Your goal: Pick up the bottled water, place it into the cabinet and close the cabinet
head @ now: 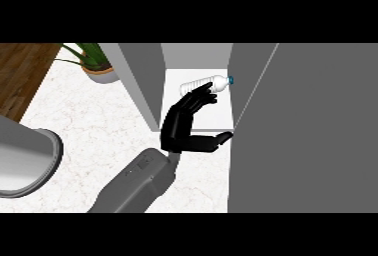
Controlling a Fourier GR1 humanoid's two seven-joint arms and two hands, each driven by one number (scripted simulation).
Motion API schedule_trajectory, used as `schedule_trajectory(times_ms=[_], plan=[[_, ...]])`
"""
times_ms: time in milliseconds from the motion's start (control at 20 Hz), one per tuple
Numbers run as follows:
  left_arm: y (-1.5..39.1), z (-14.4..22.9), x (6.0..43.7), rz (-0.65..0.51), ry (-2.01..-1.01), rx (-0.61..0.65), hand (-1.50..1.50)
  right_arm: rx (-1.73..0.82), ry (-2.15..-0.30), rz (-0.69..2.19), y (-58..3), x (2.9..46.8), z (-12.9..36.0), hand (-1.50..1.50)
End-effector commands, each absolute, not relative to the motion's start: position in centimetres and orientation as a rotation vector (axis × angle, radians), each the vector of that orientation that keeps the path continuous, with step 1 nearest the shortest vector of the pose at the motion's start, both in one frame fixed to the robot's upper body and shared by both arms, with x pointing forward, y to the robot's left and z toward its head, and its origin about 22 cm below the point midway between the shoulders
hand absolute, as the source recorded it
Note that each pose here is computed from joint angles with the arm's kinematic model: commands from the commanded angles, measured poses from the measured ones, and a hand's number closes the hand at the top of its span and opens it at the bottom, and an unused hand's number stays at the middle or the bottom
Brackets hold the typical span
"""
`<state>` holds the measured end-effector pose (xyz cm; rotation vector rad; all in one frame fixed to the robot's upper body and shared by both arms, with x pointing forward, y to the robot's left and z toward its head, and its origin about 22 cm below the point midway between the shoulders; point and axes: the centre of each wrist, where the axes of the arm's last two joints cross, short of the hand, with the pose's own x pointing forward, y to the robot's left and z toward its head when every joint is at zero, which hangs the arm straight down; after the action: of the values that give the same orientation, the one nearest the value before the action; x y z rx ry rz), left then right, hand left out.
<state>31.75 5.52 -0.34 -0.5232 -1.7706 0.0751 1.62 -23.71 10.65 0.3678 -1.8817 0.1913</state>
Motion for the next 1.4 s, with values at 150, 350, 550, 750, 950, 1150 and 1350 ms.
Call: schedule_trajectory(times_ms=[150,350,550,750,950,1150,1350], plan=[[7.7,-2.4,23.4,0.143,-1.738,-0.527,-1.5,0.295,-1.922,0.249,-23.6,1.3,13.2,-1.5],[12.9,-3.1,20.8,0.171,-1.744,-0.443,-1.5,0.281,-1.933,0.277,-23.3,1.2,14.7,-1.5],[16.0,-2.9,17.9,0.194,-1.764,-0.477,-1.5,0.426,-1.854,0.486,-23.4,1.8,13.7,1.5],[18.3,-3.4,15.6,0.15,-1.766,-0.47,-1.5,0.532,-1.86,0.749,-23.5,2.6,15.4,1.5],[21.2,-3.0,13.1,0.153,-1.799,-0.464,-1.5,0.585,-1.84,0.856,-23.1,3.3,15.6,1.5],[25.0,-1.7,12.2,0.144,-1.837,-0.428,-1.5,0.62,-1.855,0.877,-22.2,3.5,16.4,1.5],[28.5,-1.3,11.3,0.142,-1.847,-0.418,-1.5,0.674,-1.837,0.799,-20.7,3.6,15.9,1.5]])
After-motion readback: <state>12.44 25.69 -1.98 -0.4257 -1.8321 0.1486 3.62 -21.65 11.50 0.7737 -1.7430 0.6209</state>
